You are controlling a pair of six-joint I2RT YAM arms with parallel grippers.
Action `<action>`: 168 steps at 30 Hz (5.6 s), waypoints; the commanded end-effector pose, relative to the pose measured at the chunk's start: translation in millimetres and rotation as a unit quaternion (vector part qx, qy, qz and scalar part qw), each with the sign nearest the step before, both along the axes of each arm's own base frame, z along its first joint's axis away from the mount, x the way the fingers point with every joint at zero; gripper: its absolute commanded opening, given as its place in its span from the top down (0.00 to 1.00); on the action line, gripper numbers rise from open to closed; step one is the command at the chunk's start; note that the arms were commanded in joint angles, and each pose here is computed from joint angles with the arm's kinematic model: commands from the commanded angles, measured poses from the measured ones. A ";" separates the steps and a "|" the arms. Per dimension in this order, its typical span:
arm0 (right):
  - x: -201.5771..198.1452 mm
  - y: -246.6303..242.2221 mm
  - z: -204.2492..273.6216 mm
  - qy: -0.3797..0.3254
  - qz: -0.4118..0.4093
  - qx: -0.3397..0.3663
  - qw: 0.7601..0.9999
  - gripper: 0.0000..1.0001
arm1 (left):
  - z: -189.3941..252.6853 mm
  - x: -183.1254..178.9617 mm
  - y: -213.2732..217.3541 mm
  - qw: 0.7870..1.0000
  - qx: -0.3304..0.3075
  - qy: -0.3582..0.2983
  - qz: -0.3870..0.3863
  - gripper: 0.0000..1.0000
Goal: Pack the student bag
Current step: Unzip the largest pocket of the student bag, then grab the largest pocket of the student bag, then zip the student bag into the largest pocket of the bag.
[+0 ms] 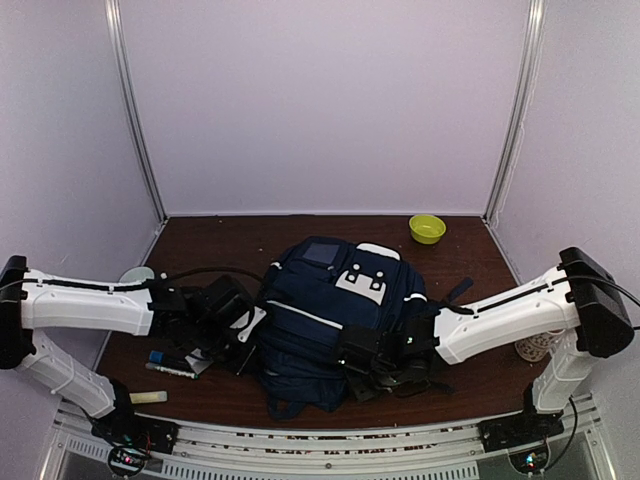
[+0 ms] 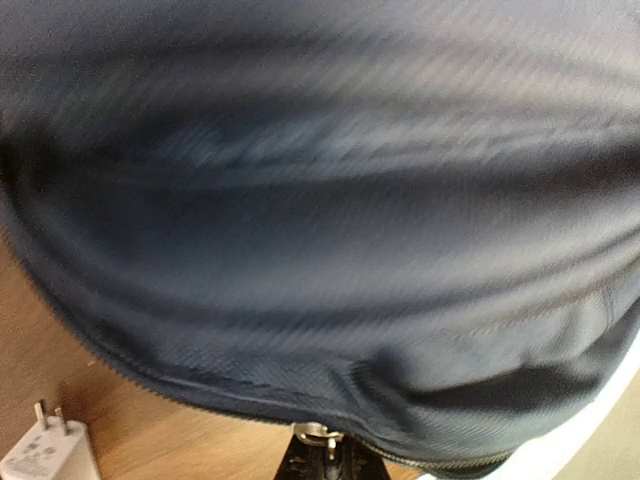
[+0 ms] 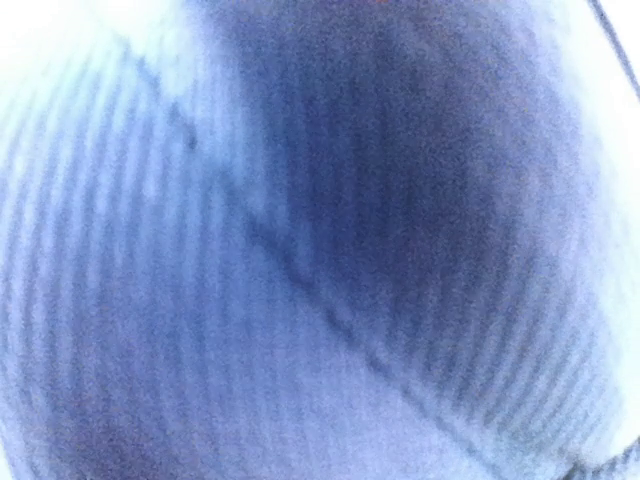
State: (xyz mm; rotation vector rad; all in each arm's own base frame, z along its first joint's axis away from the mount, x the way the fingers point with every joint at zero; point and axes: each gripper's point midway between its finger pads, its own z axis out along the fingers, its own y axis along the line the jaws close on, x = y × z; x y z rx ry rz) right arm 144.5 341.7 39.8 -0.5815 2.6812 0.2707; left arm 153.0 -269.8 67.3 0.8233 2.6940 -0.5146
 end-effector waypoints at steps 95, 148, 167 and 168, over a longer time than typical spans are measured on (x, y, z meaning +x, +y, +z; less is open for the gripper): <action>-27.7 74.5 76.9 -0.089 0.125 0.068 0.986 0.52 | 123.0 8.9 -18.1 0.979 -0.104 -0.169 -0.038 0.56; -24.1 47.4 90.2 -0.106 0.087 0.069 0.988 1.00 | 133.3 15.2 -33.3 0.927 -0.193 -0.305 -0.102 0.09; -29.2 41.2 65.3 -0.070 0.075 0.097 0.990 0.85 | 84.1 -20.6 -81.5 0.851 -0.201 -0.341 -0.344 0.21; -29.5 40.9 64.2 -0.069 0.075 0.097 0.990 0.86 | 82.9 -20.6 -83.4 0.850 -0.199 -0.342 -0.348 0.22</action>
